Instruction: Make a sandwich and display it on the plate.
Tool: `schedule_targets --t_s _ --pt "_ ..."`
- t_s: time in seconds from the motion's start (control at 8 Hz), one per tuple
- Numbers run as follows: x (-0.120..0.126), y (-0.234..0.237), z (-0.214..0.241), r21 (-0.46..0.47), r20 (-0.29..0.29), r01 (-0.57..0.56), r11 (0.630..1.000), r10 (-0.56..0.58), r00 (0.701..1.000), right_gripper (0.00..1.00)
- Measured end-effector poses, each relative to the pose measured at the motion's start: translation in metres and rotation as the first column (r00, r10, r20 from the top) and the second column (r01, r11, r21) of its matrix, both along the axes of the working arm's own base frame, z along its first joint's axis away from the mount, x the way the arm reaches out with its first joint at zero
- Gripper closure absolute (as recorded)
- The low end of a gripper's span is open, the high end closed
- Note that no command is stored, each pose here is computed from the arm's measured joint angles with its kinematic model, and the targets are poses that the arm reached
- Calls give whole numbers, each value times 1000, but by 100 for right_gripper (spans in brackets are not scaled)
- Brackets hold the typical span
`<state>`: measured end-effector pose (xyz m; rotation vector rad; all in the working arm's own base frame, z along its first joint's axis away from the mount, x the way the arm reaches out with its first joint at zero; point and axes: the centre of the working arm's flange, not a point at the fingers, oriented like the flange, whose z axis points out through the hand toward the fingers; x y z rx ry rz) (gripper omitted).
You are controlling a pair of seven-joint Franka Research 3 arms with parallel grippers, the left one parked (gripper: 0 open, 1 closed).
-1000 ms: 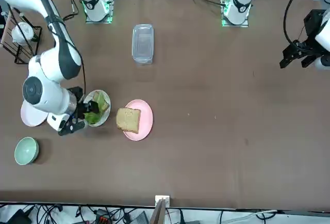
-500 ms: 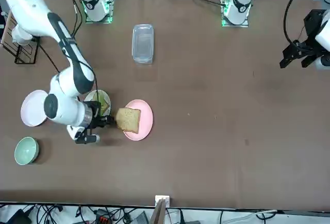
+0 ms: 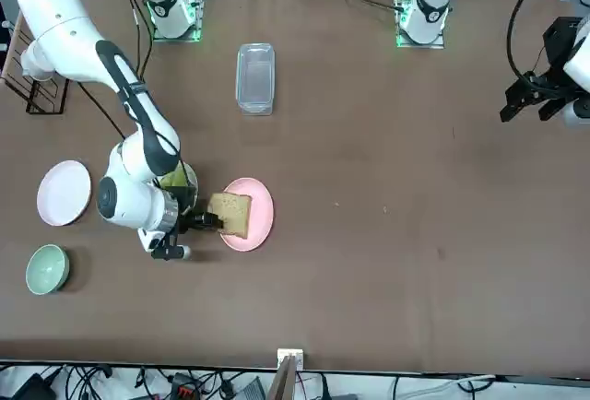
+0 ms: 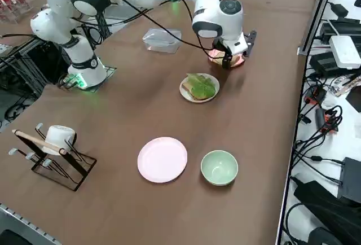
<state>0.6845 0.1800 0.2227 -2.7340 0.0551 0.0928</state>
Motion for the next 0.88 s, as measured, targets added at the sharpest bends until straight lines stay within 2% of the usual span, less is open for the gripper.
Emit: schedule_targets --t_s 0.62,0.75,0.88 --pt "-10 4 -22 6 -45 -7 1000 7 999 5" --pt "-10 4 -23 5 -46 -7 1000 7 999 8" --pt "-11 4 -23 5 -47 -7 1000 7 999 18"
